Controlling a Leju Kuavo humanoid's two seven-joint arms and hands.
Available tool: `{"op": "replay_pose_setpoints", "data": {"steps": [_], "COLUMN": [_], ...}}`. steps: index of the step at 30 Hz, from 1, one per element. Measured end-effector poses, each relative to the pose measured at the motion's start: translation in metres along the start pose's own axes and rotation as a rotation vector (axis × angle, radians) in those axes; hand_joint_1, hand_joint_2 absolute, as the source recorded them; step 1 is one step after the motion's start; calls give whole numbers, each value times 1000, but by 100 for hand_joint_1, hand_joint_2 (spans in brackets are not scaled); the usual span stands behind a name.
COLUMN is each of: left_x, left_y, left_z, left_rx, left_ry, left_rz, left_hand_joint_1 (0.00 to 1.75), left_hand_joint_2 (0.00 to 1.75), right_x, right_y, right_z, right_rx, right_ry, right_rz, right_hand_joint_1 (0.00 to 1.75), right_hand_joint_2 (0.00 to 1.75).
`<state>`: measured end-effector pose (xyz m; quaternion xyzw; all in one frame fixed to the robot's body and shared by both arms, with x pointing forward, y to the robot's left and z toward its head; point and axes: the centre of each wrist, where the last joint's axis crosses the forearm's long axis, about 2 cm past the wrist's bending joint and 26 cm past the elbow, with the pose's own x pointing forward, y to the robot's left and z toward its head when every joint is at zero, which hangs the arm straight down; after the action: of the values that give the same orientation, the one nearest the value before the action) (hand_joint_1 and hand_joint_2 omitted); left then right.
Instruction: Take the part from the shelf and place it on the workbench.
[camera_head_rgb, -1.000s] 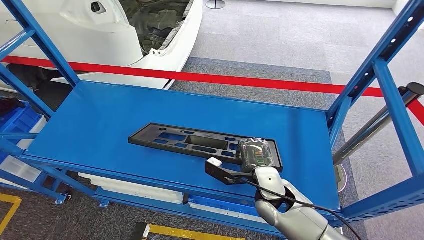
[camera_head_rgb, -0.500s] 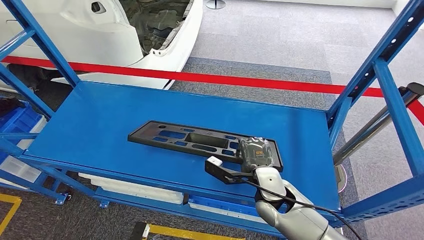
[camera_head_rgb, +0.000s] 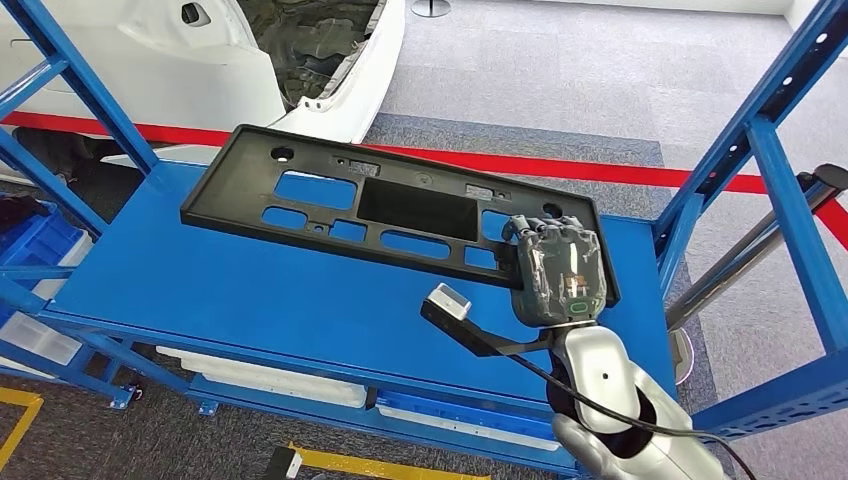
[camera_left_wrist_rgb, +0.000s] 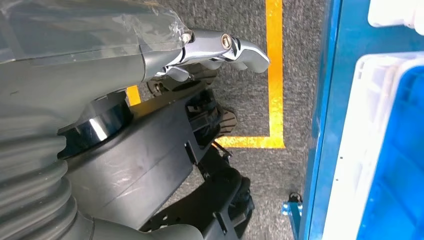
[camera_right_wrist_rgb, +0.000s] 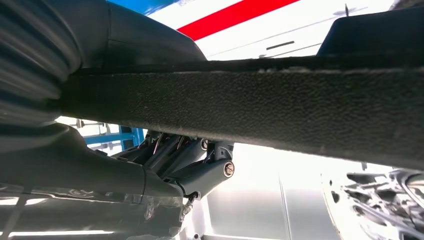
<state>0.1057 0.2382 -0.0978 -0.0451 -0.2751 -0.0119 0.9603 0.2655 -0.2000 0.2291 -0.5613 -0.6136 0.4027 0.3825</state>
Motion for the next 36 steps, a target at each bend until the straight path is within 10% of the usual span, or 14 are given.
{"op": "replay_pose_setpoints", "data": {"steps": [36], "left_x": [4], "left_y": [3], "left_z": [-1], "left_rx": [5], "left_ry": [59], "left_rz": [5], "left_hand_joint_1": [0], "left_hand_joint_2": [175], "right_x": [-3], "right_y": [-24], "right_z": [9], "right_rx": [-18], "right_ry": [-17], "right_rz": [-145], "right_hand_joint_1": [175], "right_hand_joint_2": [175]}}
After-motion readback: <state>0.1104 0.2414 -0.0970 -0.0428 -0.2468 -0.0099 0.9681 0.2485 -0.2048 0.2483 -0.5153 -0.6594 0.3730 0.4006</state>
